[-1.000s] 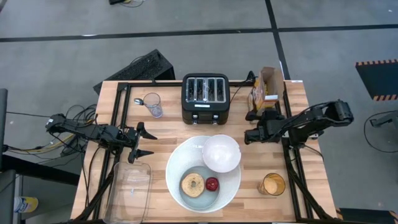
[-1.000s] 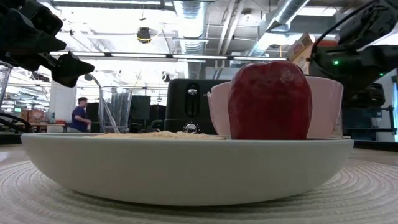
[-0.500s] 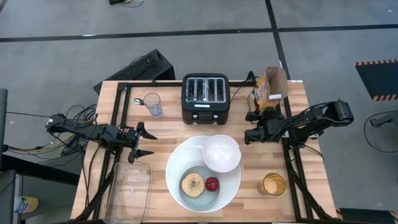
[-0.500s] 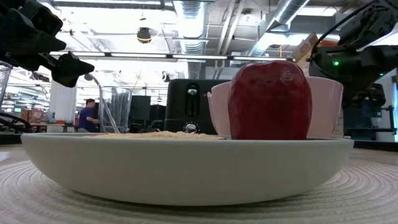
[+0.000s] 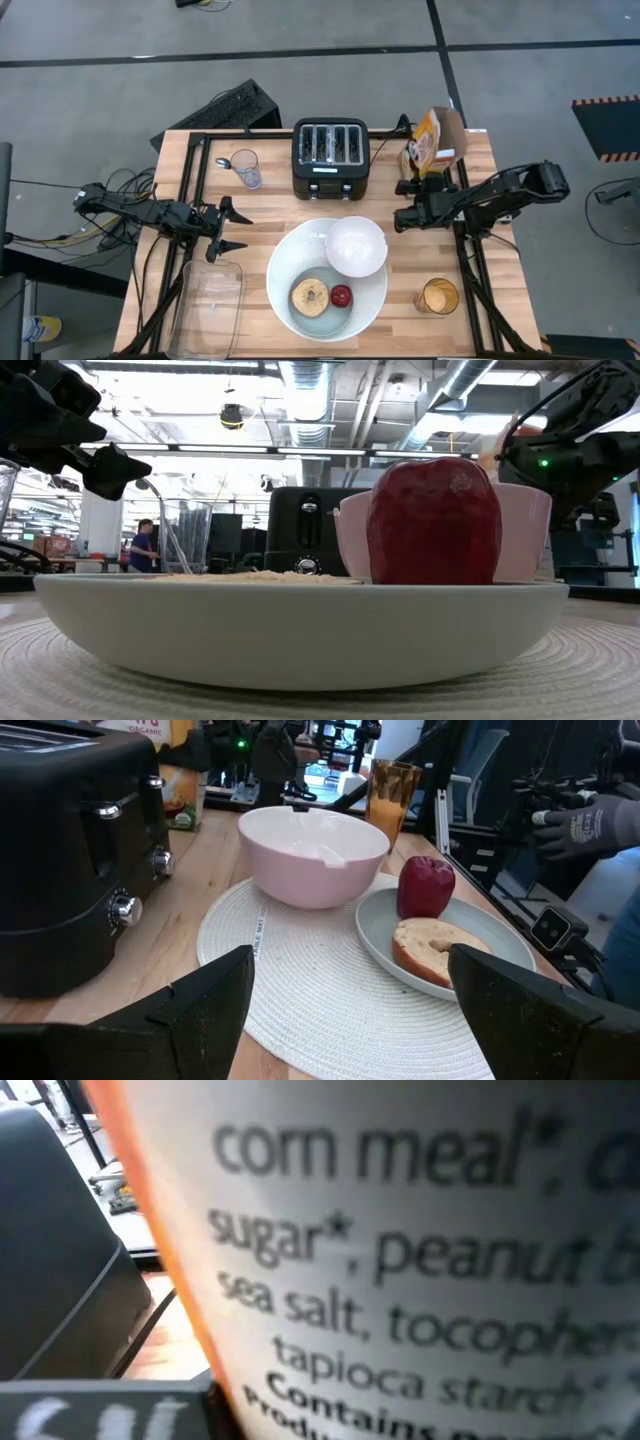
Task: Arrange a breakfast setting
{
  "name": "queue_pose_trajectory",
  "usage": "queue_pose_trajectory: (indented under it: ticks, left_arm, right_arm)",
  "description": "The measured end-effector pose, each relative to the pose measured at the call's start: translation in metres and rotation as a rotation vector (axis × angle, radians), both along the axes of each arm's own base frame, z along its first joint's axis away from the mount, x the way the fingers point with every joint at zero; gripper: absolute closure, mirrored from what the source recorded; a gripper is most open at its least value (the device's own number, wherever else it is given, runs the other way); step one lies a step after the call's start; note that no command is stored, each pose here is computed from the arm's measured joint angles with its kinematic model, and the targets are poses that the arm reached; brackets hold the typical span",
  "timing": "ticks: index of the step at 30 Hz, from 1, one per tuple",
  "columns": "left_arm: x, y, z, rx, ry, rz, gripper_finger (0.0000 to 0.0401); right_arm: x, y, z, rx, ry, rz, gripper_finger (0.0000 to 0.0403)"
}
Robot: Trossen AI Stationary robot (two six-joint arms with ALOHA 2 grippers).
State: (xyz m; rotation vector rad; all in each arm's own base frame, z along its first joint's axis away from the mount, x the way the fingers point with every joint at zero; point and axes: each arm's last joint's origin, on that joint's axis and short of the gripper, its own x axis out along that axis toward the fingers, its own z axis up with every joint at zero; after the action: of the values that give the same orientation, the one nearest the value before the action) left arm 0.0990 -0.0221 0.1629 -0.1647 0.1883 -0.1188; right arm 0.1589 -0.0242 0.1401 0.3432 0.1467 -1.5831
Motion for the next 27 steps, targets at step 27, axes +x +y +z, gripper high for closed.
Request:
queue_pose_trajectory:
  ticks: [27]
  left_arm:
    - [0.000, 0.000, 0.000, 0.000, 0.000, 0.000, 0.0082]
  right_arm:
    - [-0.028, 0.012, 0.087, 0.211, 0.191, 0.224, 0.0238]
